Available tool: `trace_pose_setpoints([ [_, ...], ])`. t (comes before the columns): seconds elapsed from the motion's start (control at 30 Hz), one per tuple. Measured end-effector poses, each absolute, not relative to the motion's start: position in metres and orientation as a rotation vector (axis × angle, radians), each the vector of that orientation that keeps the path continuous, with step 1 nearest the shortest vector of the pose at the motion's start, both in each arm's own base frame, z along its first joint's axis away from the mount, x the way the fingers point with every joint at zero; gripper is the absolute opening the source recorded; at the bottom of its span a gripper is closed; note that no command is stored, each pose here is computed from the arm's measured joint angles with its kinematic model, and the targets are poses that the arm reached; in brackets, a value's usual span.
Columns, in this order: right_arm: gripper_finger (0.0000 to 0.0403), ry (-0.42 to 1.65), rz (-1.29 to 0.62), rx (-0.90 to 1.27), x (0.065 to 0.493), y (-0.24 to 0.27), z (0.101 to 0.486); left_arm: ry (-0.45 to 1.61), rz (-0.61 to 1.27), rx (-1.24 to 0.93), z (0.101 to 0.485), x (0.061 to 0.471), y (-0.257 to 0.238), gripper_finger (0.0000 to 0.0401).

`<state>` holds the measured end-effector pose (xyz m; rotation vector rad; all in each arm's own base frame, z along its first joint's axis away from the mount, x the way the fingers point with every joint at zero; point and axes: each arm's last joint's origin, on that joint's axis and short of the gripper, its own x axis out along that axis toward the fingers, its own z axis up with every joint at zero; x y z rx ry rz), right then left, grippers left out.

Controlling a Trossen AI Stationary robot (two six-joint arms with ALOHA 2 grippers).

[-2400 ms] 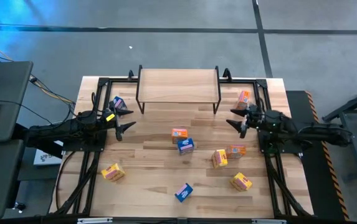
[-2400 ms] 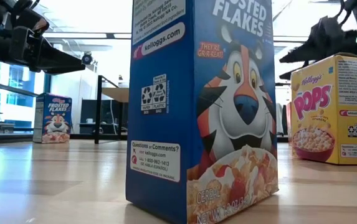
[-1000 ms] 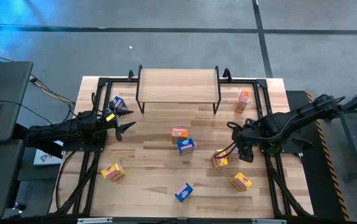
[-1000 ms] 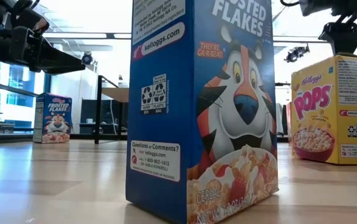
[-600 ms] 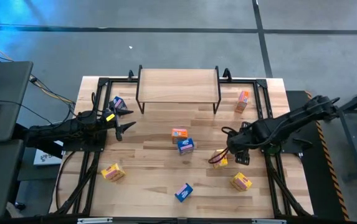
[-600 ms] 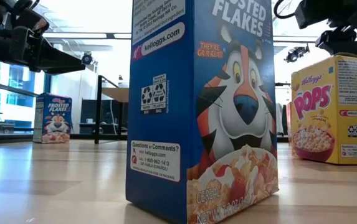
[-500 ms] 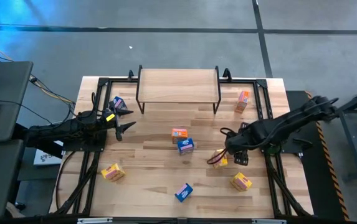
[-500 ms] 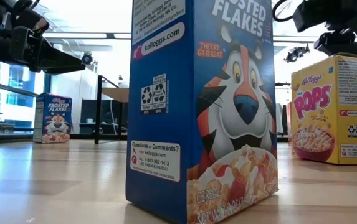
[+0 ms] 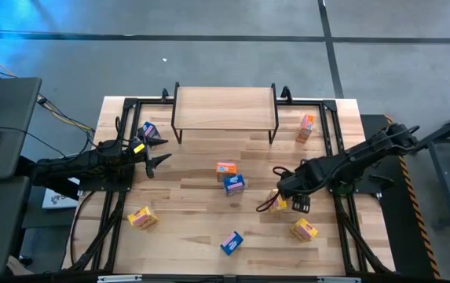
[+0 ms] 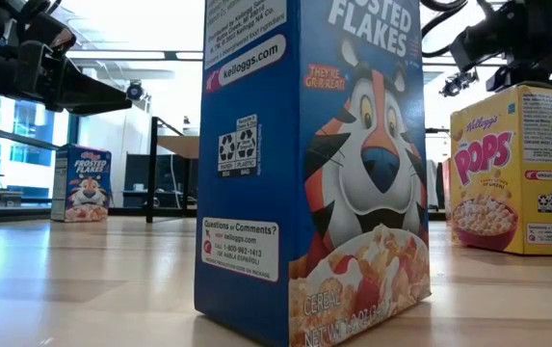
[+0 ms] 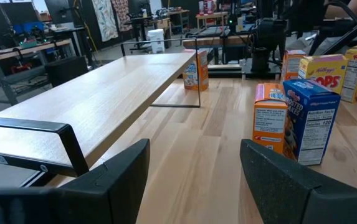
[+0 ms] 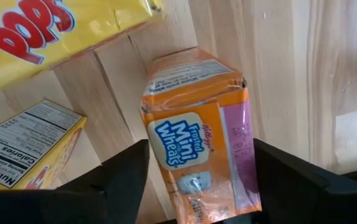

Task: Stack cereal on shelf
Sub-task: Put the bottom right orange cereal box on the shelf

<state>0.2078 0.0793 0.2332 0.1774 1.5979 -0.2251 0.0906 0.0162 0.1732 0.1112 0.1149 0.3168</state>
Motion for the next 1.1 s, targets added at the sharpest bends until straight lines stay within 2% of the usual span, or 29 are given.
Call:
trace_pose_setpoints([
  [0.47, 0.0166, 1.593, -0.245, 0.199, 0.208, 0.079, 0.233, 0.115, 0.317, 0.111, 0.173, 0.091, 0.016, 0.0241],
  [0.7, 0.015, 1.577, -0.243, 0.218, 0.207, 0.079, 0.239, 0.115, 0.317, 0.111, 0.173, 0.091, 0.016, 0.0241],
  [1.1, 0.015, 1.461, -0.401, 0.242, 0.209, 0.06, 0.329, 0.115, 0.317, 0.111, 0.173, 0.091, 0.016, 0.0241],
])
